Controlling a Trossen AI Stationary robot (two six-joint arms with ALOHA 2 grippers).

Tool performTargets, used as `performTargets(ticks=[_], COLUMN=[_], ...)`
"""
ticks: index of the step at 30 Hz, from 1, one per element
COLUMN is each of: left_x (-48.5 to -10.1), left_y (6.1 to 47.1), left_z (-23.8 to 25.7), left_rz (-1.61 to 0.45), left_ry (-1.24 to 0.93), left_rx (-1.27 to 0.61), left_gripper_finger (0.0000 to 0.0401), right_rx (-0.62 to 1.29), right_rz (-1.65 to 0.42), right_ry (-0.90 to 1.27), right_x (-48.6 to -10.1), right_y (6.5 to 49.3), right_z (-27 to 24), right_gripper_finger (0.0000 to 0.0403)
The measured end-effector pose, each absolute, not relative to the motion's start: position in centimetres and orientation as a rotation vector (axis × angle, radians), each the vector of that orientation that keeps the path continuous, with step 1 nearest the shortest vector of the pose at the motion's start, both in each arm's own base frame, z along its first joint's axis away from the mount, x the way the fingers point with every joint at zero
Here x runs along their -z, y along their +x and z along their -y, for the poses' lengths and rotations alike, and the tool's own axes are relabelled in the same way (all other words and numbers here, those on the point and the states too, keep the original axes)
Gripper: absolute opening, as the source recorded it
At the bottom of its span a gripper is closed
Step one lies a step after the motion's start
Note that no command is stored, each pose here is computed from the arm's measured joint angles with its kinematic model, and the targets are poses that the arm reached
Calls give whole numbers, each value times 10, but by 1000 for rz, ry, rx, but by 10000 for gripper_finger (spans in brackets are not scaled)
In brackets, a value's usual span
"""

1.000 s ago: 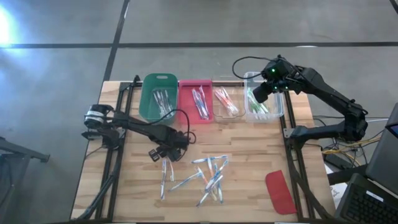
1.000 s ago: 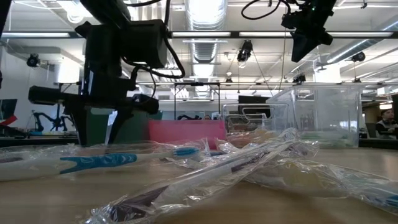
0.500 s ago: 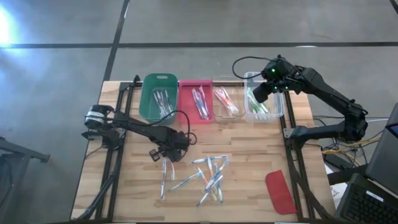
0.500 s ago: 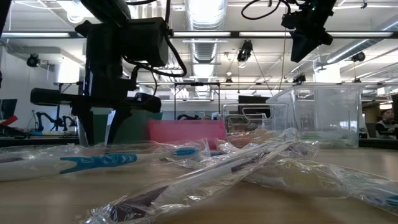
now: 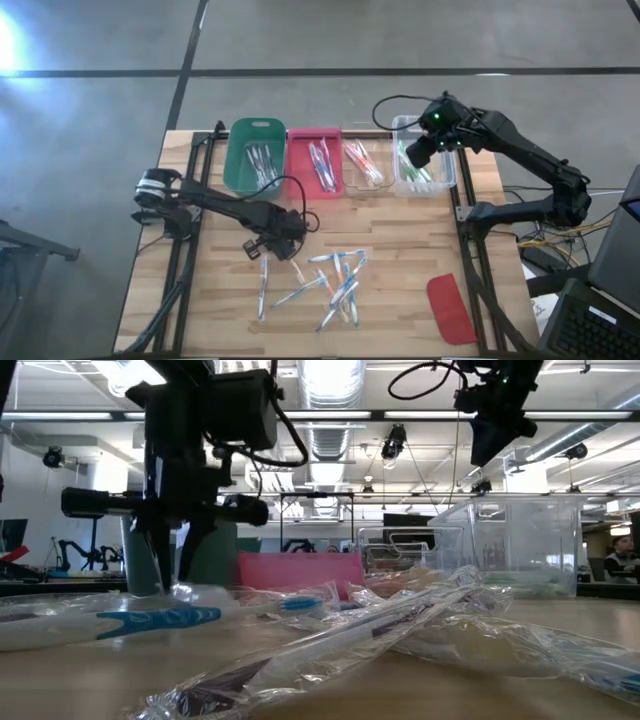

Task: Pick & Place Toothbrushes
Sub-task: Put the orange toothbrush into the transparent bin

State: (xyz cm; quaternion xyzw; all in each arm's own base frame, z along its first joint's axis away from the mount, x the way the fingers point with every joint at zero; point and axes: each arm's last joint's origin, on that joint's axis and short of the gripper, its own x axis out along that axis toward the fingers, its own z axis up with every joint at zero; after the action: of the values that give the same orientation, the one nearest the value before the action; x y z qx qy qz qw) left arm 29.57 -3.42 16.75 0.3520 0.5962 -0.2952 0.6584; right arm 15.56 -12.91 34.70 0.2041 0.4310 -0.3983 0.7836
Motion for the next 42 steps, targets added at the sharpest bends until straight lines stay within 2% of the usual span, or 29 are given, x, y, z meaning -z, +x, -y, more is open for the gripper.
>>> performTargets(ticks=[5,9,17,23,30,36,42], left_x=[-188,-211,-261,-282,-310,-335,-347], left_y=[297,298,310,332,355,365,368], left_z=[35,34,31,29,27,22,15], left_rz=[-1332,-1354,-1244,-1067,-825,-673,-577], left_ry=[817,932,1235,1479,1720,1864,1978], left_rx=[644,532,225,84,-66,-244,-297], left_gripper_finger=[32,32,25,27,27,27,28], right_rx=[857,848,608,336,110,9,-31], right_rz=[-958,-972,-845,-657,-464,-365,-326], right_ry=[444,444,475,478,499,505,505], right_x=[-339,-335,-342,-349,-347,-343,-346], right_y=[156,155,155,153,153,159,165], right_z=[129,128,109,83,57,46,41], right_gripper_finger=[79,62,48,61,82,99,116])
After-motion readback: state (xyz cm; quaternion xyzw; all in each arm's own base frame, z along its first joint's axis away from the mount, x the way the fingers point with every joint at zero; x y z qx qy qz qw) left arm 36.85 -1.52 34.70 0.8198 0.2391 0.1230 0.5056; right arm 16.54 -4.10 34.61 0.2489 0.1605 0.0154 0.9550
